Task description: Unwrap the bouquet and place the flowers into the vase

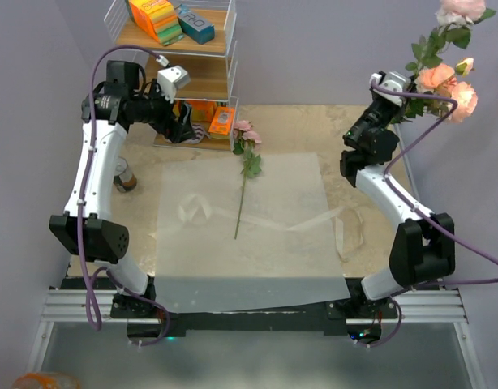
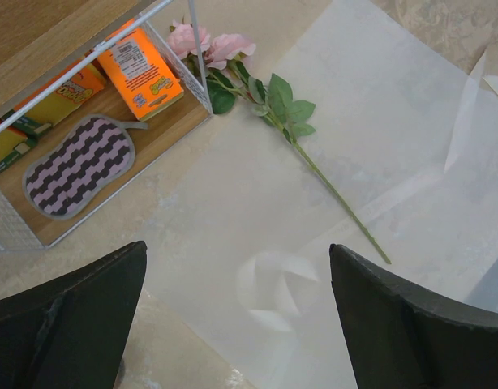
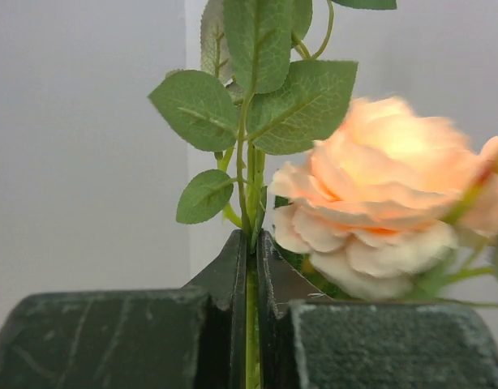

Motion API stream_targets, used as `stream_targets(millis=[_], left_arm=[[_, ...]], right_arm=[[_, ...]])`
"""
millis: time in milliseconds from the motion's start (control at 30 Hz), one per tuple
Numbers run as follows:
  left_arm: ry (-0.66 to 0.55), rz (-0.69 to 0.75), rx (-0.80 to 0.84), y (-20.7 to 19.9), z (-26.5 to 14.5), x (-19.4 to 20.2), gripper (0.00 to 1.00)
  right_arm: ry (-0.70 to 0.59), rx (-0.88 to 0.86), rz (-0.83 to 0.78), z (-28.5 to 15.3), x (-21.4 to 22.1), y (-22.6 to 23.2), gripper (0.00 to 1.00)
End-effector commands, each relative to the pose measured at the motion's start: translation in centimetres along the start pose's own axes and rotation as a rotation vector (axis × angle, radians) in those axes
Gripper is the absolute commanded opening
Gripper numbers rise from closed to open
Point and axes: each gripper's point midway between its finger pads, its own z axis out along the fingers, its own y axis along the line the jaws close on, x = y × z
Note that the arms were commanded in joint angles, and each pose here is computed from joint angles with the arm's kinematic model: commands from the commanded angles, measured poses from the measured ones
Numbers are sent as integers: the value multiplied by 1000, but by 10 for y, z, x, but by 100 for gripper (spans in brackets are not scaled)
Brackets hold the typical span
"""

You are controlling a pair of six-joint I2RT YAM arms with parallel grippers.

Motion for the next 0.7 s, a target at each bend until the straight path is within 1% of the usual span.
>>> stream_targets(millis=[0, 67, 100, 167, 200, 267, 300, 333, 367, 400, 433, 467, 500, 567, 600, 633, 667], left_arm=[[-49, 0, 50, -4, 10, -5, 99], [-54, 0, 58, -8, 9, -2, 99], [-63, 7, 61, -8, 9, -3, 99], [-71, 9, 61, -11, 6, -4, 99], [-77, 10, 68, -13, 4, -6, 99], [-100, 10, 72, -18, -2, -12, 99], [-114, 14, 71, -19, -5, -16, 99], [-127, 21, 69, -22, -9, -20, 99], [-129, 20, 68, -23, -10, -20, 99], [-135, 24, 66, -24, -12, -21, 99], [-135, 23, 63, -25, -15, -21, 99], [-132, 19, 60, -26, -15, -19, 99], [-134, 21, 57, -27, -17, -19, 99], [-147, 20, 52, -31, -22, -20, 99], [-156, 22, 47, -31, -23, -21, 99], [-167, 24, 40, -32, -27, -23, 99], [-175, 19, 39, -33, -29, -26, 99]], right_arm=[[-266, 231, 574, -6, -76, -77, 0], [-270, 203, 589, -6, -79, -74, 0], [-283, 195, 634, -6, -86, -77, 0], [-261, 97, 637, -4, -96, -63, 0], [-225, 16, 690, -3, -107, -59, 0], [-247, -153, 743, -8, -133, -45, 0], [-173, -264, 769, -15, -136, -33, 0], [-151, -356, 785, -21, -144, -23, 0], [-160, -486, 798, -30, -163, -11, 0], [-67, -598, 792, -45, -154, 11, 0], [-54, -667, 798, -54, -161, 13, 0], [-44, -784, 803, -71, -174, 26, 0], [41, -860, 749, -88, -160, 41, 0], [101, -952, 705, -114, -161, 55, 0], [179, -1016, 659, -131, -144, 66, 0], [223, -1052, 653, -140, -138, 72, 0], [294, -1076, 666, -151, -127, 78, 0]])
